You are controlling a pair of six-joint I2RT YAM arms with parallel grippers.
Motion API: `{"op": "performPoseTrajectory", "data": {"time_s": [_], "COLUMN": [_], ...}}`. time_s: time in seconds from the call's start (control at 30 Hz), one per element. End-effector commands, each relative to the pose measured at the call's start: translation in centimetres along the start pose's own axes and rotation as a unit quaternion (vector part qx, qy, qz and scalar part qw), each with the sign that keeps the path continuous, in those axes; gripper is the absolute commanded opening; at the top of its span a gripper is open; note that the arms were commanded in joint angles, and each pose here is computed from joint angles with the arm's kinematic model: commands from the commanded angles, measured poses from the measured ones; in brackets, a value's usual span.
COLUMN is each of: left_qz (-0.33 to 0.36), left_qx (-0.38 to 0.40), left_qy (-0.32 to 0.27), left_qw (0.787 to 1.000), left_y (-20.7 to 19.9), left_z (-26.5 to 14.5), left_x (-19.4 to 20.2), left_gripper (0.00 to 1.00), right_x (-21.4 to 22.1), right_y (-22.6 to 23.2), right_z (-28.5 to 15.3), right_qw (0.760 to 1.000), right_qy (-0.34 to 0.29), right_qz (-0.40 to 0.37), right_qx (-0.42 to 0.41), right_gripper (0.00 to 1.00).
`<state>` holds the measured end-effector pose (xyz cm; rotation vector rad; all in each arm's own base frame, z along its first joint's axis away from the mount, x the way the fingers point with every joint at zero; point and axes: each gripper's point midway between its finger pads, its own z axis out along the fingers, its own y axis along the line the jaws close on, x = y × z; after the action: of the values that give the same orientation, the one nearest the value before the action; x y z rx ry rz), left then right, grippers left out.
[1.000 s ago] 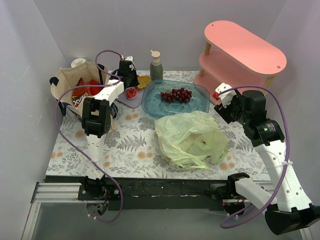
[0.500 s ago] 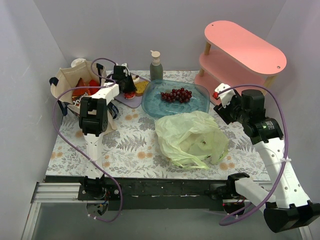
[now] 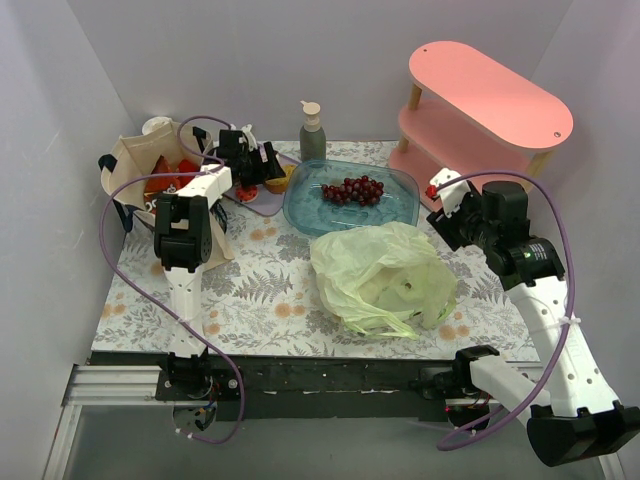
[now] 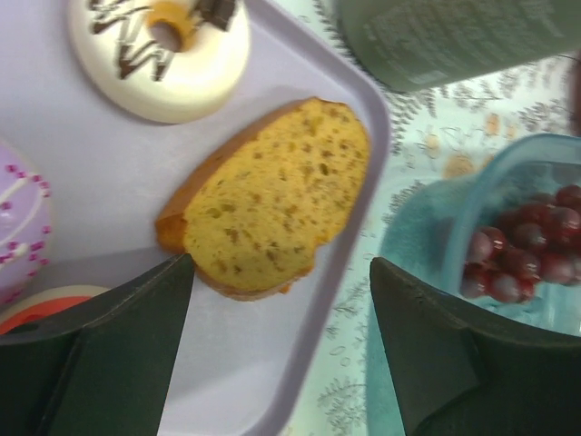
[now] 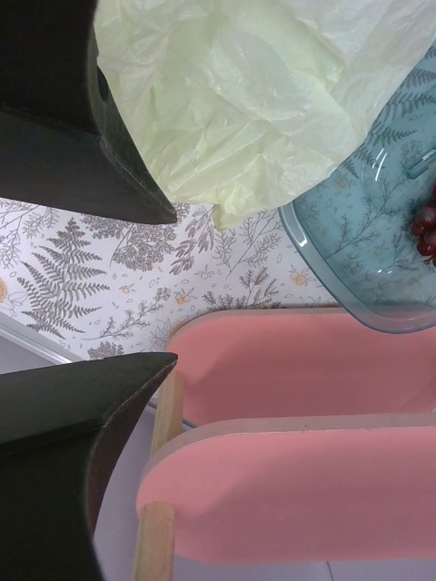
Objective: Untie the knot of the grocery bags and take out the mixed food
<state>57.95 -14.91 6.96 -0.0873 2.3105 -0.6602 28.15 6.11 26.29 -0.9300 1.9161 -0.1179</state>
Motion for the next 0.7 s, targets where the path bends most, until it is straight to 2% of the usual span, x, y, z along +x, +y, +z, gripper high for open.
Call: {"op": "performPoseTrajectory", "data": {"time_s": [0.0, 0.1, 0.2, 0.3, 0.4, 0.67], "left_qz": [0.058, 0.083, 0.103, 0.111, 0.127, 0.179], "left_qx": [0.089, 0.114, 0.132, 0.138, 0.142, 0.137], "left_qy": [-0.062, -0.087, -0.106, -0.114, -0.118, -0.12], "left_qw": [0.992, 0.986, 0.98, 0.978, 0.974, 0.967], "left_y": [-6.1, -8.3, -10.2, -11.2, -12.1, -13.9], "left_z": [-4.9, -7.0, -9.6, -11.9, -13.9, -16.9], "left_x": [-5.4, -7.5, -8.7, -8.6, -7.9, -5.9], "left_gripper": [0.79, 0.82, 0.83, 0.84, 0.84, 0.84], "right_x": [-1.0, -0.9, -0.9, -0.8, 0.0, 1.9], "right_y": [-0.3, 0.7, 3.5, 7.3, 9.3, 11.8], "right_z": [-0.4, -0.8, -1.8, -3.1, -3.3, -0.4], "right_qw": [1.0, 1.0, 0.995, 0.982, 0.974, 0.958], "right_qy": [-0.026, -0.023, -0.026, -0.037, -0.044, -0.022], "right_qz": [0.005, 0.006, 0.019, 0.035, 0.044, 0.049], "right_qx": [0.008, -0.019, -0.09, -0.183, -0.218, -0.281], "right_gripper": [0.65, 0.68, 0.72, 0.81, 0.87, 0.89]}}
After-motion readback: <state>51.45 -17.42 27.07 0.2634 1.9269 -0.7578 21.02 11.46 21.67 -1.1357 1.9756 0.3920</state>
